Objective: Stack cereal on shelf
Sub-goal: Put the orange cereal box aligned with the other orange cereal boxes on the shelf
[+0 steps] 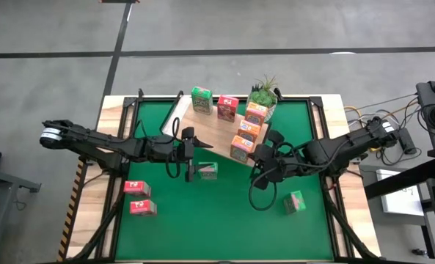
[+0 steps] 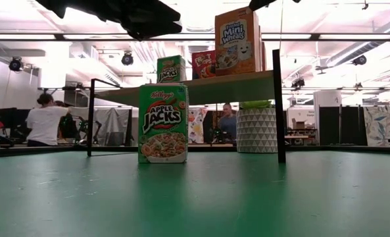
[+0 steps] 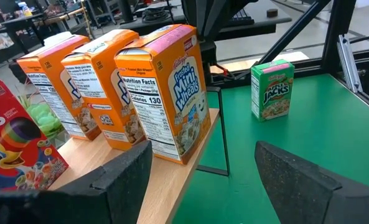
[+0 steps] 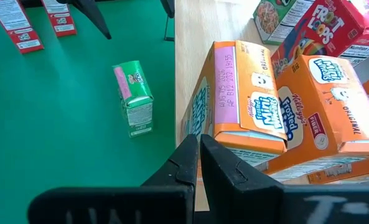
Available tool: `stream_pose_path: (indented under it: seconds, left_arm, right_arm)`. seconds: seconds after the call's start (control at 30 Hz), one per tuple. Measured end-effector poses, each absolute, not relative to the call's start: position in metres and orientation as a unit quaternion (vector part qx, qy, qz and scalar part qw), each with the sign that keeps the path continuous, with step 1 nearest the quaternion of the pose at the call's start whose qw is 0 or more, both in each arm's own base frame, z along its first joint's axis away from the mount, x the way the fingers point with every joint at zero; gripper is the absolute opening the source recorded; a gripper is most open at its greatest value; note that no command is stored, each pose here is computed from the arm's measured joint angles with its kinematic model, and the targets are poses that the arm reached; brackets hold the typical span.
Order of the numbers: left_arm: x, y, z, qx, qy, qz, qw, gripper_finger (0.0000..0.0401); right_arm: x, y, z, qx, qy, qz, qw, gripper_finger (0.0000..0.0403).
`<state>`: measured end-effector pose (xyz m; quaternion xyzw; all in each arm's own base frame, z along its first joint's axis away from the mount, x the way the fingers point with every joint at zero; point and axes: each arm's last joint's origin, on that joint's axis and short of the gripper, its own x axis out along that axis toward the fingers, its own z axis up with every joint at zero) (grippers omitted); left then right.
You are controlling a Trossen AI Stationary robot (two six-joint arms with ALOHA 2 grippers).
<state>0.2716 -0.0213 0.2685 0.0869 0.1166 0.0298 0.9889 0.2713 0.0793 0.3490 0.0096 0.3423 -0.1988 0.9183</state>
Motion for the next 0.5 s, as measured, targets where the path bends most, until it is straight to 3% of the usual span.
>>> stream_pose_path:
  seconds: [0.5]
  left_arm:
    - [0.2715, -0.0213, 0.268, 0.087, 0.119, 0.029, 0.989, 0.0267]
  right_arm:
    - [0.2725, 0.0737, 0.3492, 0.013, 0.345, -0.206, 0.916, 0.0009]
